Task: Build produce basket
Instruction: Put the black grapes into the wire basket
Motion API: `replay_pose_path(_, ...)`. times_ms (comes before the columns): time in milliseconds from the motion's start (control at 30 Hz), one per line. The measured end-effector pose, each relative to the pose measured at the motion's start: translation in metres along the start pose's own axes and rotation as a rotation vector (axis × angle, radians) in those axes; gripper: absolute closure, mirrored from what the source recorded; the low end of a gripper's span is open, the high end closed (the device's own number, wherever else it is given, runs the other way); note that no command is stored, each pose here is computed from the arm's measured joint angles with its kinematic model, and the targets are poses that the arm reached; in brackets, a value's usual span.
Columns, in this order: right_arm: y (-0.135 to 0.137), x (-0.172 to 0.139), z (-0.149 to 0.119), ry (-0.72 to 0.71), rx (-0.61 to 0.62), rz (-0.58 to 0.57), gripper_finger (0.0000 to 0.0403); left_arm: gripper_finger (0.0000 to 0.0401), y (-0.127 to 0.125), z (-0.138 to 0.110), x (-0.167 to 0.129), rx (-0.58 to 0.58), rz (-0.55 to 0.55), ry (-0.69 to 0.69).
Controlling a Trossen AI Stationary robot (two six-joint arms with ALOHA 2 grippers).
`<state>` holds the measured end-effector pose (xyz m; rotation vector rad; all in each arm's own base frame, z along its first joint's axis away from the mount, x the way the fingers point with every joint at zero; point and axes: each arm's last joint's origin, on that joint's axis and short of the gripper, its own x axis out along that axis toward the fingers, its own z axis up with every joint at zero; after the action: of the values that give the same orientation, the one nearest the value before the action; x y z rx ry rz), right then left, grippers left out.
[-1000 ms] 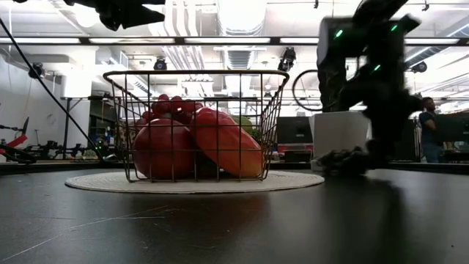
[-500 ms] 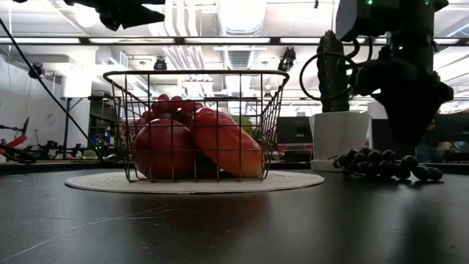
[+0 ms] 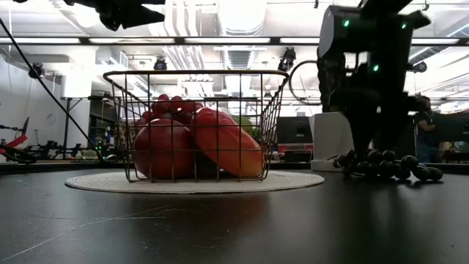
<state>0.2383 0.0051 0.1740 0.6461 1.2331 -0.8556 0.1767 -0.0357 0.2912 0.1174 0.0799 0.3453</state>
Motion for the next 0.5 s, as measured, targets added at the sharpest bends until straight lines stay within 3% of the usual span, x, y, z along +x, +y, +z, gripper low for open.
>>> replay_pose_path(233, 0.013, 0.031, 0.000, 0.032, -0.017, -0.066, 0.0068, 0.0063, 0.000, 0.000, 0.000, 0.000, 0.000, 0.000)
replay_pose_path(500, 0.012, 0.028, 0.000, 0.036, 0.009, -0.059, 0.0190, 0.0063, 0.000, 0.000, 0.000, 0.000, 0.000, 0.000)
